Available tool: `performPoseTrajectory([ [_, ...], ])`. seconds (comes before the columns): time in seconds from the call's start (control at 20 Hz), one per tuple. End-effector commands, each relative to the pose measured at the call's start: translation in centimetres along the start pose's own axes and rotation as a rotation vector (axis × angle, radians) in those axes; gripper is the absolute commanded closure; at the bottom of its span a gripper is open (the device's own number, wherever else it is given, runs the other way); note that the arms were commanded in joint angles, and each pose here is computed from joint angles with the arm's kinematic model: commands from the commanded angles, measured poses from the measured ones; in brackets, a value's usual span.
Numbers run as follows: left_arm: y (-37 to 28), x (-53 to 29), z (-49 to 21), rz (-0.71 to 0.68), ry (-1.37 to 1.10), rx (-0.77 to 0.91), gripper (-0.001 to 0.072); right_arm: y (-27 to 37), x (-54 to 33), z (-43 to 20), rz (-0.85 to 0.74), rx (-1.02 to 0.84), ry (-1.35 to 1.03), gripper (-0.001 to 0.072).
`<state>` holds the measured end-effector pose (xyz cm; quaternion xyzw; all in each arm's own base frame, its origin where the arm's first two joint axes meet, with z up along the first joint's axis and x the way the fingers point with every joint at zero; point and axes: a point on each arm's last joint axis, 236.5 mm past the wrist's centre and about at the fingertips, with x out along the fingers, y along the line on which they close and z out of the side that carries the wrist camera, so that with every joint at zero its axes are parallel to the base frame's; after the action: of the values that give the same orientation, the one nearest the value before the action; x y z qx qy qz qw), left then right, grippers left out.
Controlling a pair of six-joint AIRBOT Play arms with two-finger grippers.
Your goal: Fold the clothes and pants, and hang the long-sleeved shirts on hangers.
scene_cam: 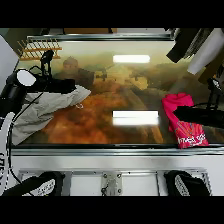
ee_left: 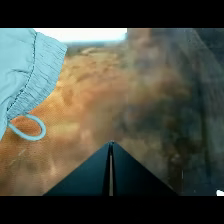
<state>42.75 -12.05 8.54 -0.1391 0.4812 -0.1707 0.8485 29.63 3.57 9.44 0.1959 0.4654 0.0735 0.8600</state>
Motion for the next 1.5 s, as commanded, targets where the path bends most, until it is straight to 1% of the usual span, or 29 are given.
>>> performPoseTrajectory([
  [0.0,0.0,0.0,0.0,0.000,0.000,0.000,0.0700,0.0,0.0,0.0,0.001,0.000,0.001,0.0694],
  [0.45,0.0,0.0,0.1,0.001,-0.006,0.001,0.0698,0.0,0.0,0.0,0.000,0.000,0.001,0.0694],
  [0.5,0.3,-0.1,0.7,0.013,-0.027,0.011,0.0454,0.0,0.0,0.0,0.001,0.000,0.001,0.0694],
  [0.55,1.0,-0.4,1.2,0.037,-0.040,0.024,-0.0013,0.0,0.0,0.0,0.001,0.000,0.001,0.0695],
  [0.6,1.5,-0.7,1.8,0.069,-0.057,0.058,0.0015,0.0,0.0,0.0,0.001,0.000,0.001,0.0694],
  [0.7,4.5,-1.1,2.4,0.215,-0.042,0.199,0.0015,0.0,0.0,0.0,0.001,0.000,0.001,0.0694],
  [0.8,7.5,-0.2,1.8,0.352,0.040,0.299,0.0015,0.0,0.0,0.0,0.001,0.000,0.001,0.0694],
  [0.85,8.9,1.0,1.2,0.400,0.086,0.334,0.0015,0.0,0.0,0.0,0.000,0.000,0.001,0.0694],
  [1.15,16.1,8.6,-3.6,0.507,0.333,0.379,0.0015,0.0,0.0,0.0,0.000,0.000,0.001,0.0694],
  [1.25,17.8,9.7,-4.9,0.515,0.372,0.324,0.0017,0.0,0.0,0.0,0.000,0.000,0.001,0.0695],
  [1.3,18.3,9.7,-5.4,0.527,0.379,0.265,0.0100,0.0,0.0,0.0,0.001,0.000,0.001,0.0694],
  [1.35,18.7,9.4,-5.9,0.536,0.389,0.216,0.0411,0.0,0.0,0.0,0.000,0.000,0.001,0.0694],
  [1.4,18.6,8.8,-6.2,0.535,0.402,0.198,0.0688,0.0,0.0,0.0,0.001,0.000,0.001,0.0695],
  [1.45,18.2,8.0,-6.2,0.536,0.411,0.193,0.0700,0.0,0.0,0.0,0.001,0.000,0.001,0.0694],
])
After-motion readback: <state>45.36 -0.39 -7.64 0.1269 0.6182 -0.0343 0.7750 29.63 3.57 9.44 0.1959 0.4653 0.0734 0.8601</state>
